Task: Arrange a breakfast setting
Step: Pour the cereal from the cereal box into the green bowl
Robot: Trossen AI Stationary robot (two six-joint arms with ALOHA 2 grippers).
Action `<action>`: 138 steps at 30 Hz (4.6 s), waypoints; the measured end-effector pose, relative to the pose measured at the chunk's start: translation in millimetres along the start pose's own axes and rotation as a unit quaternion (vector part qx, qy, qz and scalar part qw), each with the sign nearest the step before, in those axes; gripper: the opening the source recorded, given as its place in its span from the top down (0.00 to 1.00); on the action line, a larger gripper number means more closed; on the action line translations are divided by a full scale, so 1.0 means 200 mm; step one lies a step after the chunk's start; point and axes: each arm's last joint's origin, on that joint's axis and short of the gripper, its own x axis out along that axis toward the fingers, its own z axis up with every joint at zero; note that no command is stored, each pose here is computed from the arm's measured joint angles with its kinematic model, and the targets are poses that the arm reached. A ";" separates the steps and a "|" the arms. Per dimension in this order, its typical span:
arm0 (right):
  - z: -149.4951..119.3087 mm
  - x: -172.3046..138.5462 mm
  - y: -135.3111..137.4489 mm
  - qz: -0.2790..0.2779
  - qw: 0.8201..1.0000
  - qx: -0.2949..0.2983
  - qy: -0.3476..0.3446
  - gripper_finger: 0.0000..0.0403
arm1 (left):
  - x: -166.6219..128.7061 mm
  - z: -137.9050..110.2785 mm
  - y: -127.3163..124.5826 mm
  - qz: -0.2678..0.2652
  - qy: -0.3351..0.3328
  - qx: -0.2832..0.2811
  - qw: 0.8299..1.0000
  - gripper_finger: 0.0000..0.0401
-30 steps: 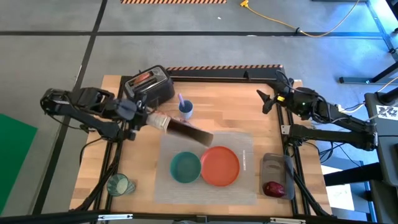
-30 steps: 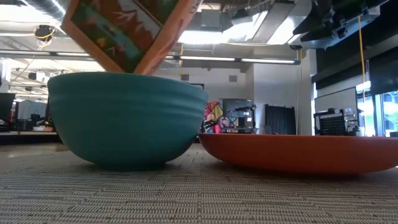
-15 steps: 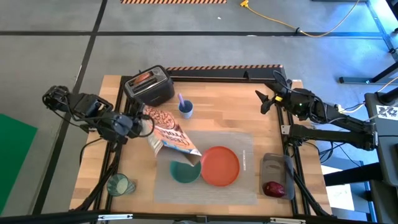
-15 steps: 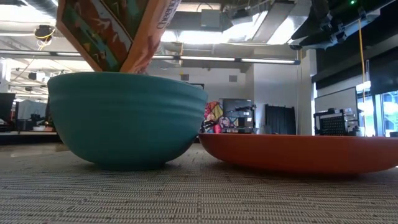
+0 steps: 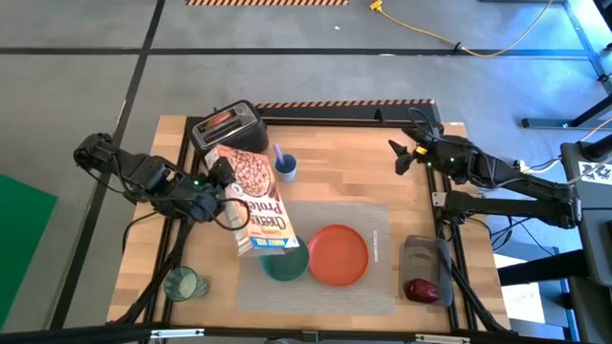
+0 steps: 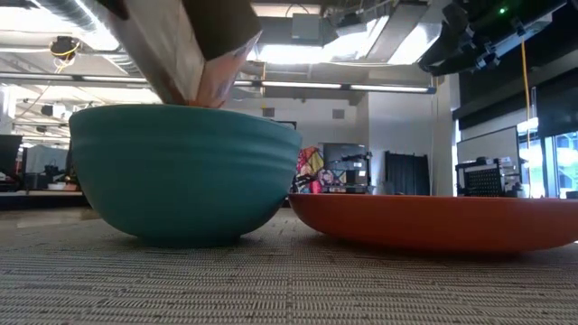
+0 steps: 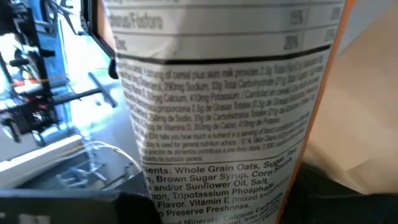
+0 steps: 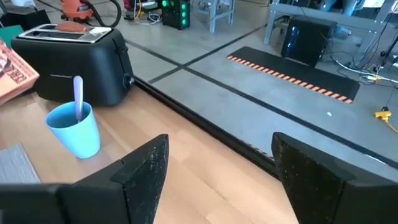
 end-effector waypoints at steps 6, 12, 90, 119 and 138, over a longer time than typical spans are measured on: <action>-0.02 0.04 0.02 -0.003 1.000 0.003 0.021 0.32 | 0.02 0.00 0.01 0.015 0.026 0.040 0.999 0.59; -0.03 0.07 0.03 -0.005 0.999 -0.003 0.032 0.32 | 0.03 0.01 0.02 0.022 0.038 0.071 0.997 0.59; -0.03 0.07 0.03 -0.005 0.999 0.002 0.032 0.32 | 0.08 0.24 -0.02 0.081 0.079 0.192 0.975 0.59; -0.03 0.07 0.03 -0.002 0.999 0.007 0.037 0.32 | 0.09 0.25 -0.03 0.074 0.082 0.187 0.976 0.59; -0.03 0.07 0.03 -0.002 0.999 0.005 0.037 0.32 | 0.09 0.26 -0.04 0.072 0.083 0.173 0.979 0.59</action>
